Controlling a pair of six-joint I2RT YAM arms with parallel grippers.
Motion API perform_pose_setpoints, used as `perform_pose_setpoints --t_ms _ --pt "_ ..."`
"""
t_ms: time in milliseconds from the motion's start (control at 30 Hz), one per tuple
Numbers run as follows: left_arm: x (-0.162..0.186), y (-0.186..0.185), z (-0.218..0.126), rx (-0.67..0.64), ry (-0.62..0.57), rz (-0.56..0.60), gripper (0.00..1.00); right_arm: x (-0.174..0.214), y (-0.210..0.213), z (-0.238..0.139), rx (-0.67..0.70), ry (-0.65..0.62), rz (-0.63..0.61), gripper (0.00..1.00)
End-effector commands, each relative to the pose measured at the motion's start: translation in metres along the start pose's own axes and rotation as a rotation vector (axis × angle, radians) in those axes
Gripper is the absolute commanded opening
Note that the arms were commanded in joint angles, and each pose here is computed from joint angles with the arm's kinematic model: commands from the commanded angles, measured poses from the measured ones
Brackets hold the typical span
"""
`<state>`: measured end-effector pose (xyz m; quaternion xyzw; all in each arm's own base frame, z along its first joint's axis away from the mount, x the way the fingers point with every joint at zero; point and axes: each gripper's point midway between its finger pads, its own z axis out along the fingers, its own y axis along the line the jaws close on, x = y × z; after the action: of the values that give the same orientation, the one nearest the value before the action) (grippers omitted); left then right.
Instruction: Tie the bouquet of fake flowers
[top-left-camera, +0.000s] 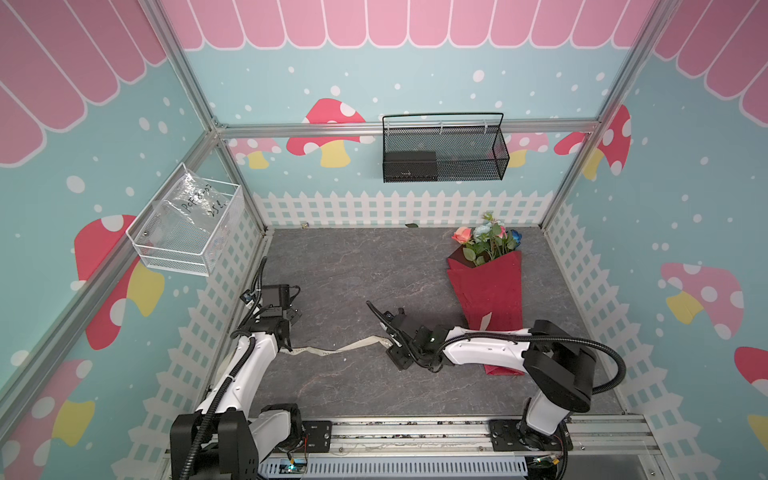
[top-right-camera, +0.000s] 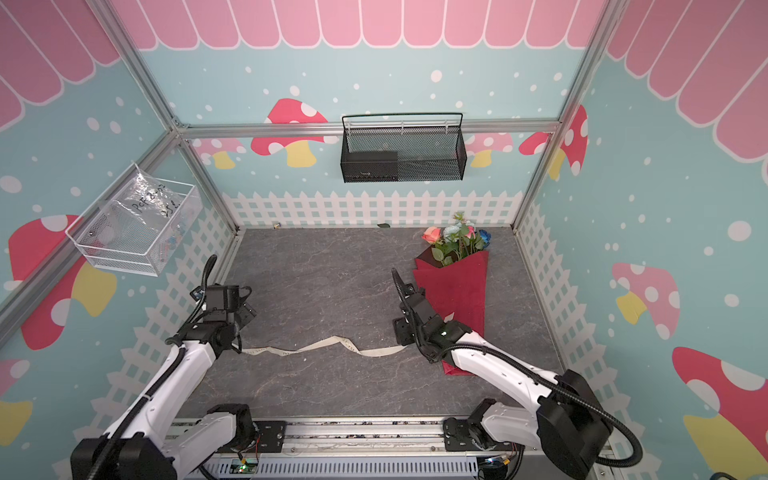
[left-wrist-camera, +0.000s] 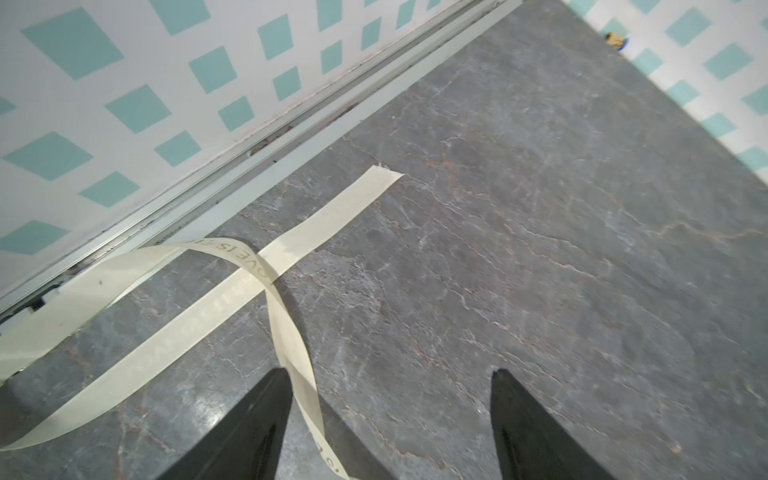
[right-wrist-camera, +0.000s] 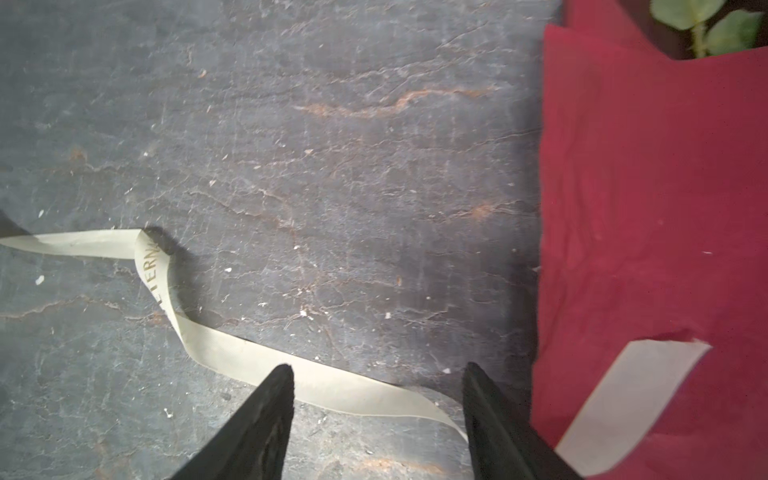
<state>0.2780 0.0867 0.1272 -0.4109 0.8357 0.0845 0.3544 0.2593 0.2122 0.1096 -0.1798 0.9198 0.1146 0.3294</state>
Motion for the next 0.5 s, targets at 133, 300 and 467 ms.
perform_pose_setpoints --t_ms 133,300,467 --pt "0.008 0.002 0.012 -0.007 0.038 -0.069 0.77 0.015 0.079 0.029 -0.101 0.082 -0.237 0.68" --pt "0.015 0.002 0.014 0.009 0.05 -0.073 0.8 0.03 0.119 0.055 -0.136 0.145 -0.355 0.69" --pt "0.024 -0.006 0.017 0.049 0.092 -0.071 0.85 0.035 0.117 0.084 -0.079 0.181 -0.374 0.67"
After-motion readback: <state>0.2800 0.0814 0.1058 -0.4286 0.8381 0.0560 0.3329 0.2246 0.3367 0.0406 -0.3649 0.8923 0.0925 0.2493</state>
